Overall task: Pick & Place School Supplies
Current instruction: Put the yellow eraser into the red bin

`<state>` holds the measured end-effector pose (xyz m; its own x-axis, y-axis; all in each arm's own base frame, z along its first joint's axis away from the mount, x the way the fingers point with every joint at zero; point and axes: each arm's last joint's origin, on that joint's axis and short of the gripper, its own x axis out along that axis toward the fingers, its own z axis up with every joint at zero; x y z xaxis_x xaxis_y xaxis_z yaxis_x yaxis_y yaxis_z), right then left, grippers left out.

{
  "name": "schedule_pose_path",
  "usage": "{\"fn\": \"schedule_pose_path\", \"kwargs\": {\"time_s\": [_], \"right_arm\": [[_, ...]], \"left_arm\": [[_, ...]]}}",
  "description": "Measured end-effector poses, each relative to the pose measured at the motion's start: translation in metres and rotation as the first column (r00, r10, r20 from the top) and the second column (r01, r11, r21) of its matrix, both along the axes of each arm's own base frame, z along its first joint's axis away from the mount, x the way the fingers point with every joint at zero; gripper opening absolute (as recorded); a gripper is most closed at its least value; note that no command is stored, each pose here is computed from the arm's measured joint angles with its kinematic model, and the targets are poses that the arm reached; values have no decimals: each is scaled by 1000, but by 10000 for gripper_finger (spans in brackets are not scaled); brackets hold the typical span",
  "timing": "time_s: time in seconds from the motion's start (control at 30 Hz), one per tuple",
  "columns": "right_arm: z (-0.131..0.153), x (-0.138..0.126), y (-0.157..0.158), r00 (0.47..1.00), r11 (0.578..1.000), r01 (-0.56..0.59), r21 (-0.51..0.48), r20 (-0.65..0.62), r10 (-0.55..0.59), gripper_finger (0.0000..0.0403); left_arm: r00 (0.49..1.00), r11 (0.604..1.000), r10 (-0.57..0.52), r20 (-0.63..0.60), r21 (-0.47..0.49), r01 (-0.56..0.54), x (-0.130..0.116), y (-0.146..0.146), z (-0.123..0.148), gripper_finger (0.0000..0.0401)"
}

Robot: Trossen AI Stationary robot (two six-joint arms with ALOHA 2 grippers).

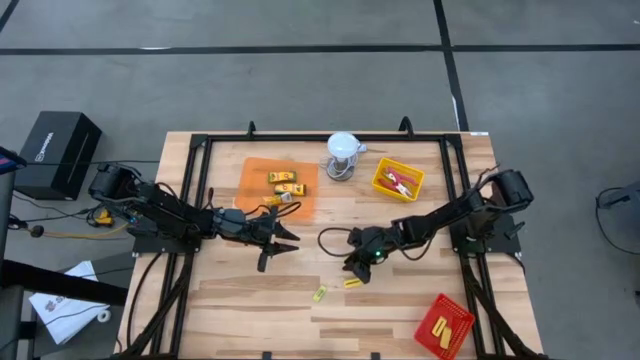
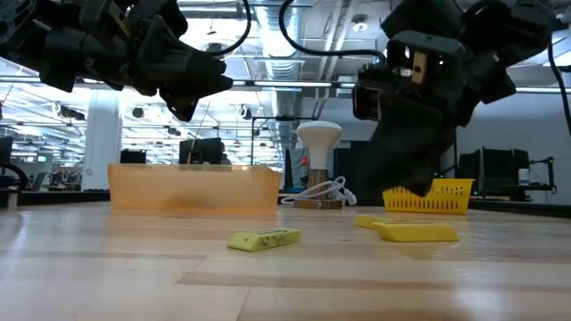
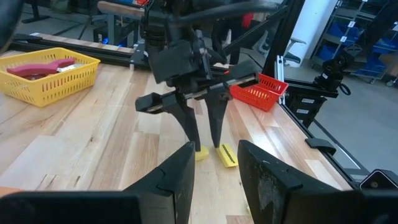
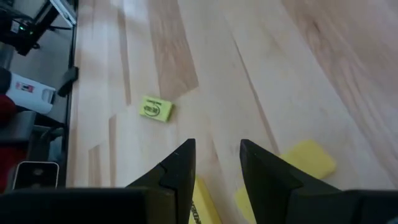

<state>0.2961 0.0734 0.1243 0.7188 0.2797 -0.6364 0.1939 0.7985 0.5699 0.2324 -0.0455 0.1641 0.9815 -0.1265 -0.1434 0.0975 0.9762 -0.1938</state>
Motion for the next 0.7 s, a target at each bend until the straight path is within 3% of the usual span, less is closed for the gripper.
{"fn": "schedule_pose_path", "kwargs": {"time_s": [0.27,0.7], "right_arm": [[-11,-8,-2,997,1000,18,-7,-76,-19,118],[-15,-13,-3,996,999,39,-11,-79,-40,118]], "left_arm": [[1000,1000,0,-1,-3,0,0,0,0,117],[1000,1000,1,-3,-3,-1,0,0,0,117]]}}
